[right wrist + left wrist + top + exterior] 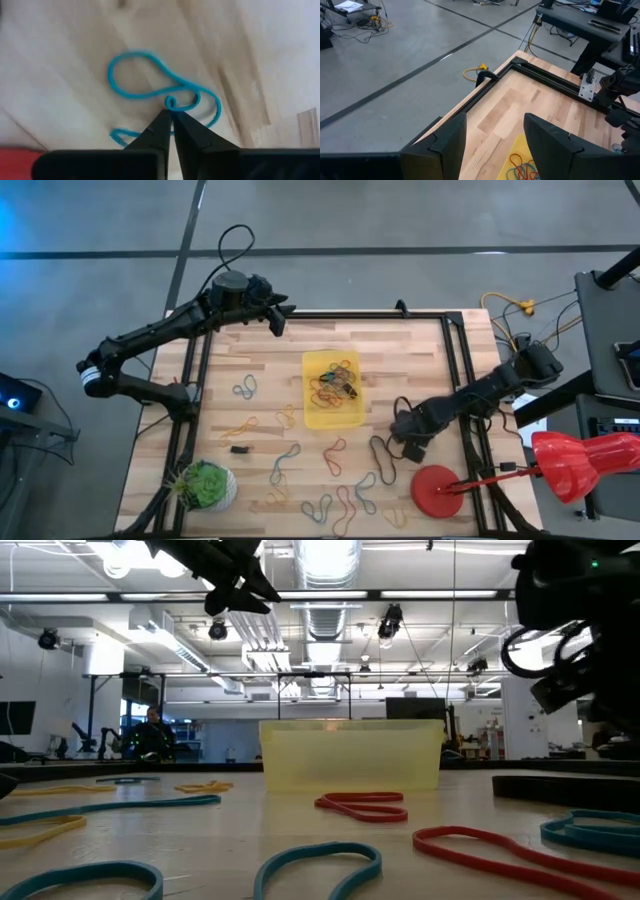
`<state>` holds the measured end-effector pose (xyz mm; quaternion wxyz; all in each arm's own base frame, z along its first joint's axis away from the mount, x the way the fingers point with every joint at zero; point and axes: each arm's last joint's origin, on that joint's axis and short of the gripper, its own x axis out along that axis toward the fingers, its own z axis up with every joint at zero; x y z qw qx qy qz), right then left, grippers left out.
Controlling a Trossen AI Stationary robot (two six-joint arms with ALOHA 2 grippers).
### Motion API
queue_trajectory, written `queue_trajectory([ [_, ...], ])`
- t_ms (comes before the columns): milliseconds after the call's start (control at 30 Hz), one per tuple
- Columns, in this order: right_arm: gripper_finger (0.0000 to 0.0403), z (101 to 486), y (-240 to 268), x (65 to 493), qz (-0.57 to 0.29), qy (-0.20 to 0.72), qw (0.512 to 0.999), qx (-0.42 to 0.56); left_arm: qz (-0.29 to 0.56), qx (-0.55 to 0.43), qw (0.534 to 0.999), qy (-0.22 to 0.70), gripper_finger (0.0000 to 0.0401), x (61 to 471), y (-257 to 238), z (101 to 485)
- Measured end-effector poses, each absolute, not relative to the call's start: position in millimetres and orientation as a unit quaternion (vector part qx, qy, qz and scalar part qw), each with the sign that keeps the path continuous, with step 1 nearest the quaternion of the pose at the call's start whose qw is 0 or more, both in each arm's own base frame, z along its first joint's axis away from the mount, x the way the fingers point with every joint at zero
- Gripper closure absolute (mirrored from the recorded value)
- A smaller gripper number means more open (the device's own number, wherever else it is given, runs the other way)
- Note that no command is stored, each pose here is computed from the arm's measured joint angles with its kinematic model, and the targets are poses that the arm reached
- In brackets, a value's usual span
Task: Pick and place rubber bands into bin
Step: Put the blue rubber band into the yellow bin, then put the large black rubber band into the yellow bin
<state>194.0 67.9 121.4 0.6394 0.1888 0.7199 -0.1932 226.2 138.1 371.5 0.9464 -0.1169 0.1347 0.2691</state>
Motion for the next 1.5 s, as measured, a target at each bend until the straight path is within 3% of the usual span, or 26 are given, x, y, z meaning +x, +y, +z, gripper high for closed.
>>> queue_trajectory([
  [133, 0.0395, 132.7, 57.9, 209.8, -0.258, 0.641, 0.694, 0.203, 0.269, -0.117, 0.946, 0.135, 0.0218, 226.9, 138.5, 371.0],
  [400, 0.0395, 177.9, 16.2, 230.3, -0.357, 0.51, 0.742, 0.247, 0.269, -0.117, 0.946, 0.135, 0.0218, 229.7, 140.2, 369.2],
  [567, 0.0395, 229.3, -14.4, 252.8, -0.369, 0.411, 0.797, 0.244, 0.269, -0.116, 0.947, 0.131, 0.0218, 230.0, 140.5, 370.0],
  [700, 0.0395, 267.8, -37.8, 282.9, -0.321, 0.346, 0.852, 0.226, 0.268, -0.116, 0.947, 0.132, 0.0218, 230.2, 140.4, 369.7],
  [1033, 0.0395, 260.9, -59.3, 354.6, -0.2, 0.411, 0.865, 0.207, 0.268, -0.116, 0.947, 0.133, 0.0218, 230.3, 140.6, 369.0],
  [1333, 0.0392, 251.1, -75.8, 358.7, -0.208, 0.436, 0.851, 0.204, 0.268, -0.119, 0.945, 0.144, 0.0218, 229.8, 140.2, 366.6],
  [1500, 0.0353, 240.7, -67.1, 355.0, -0.171, 0.49, 0.825, 0.224, 0.268, -0.121, 0.944, 0.152, 0.0218, 229.2, 139.8, 365.2],
])
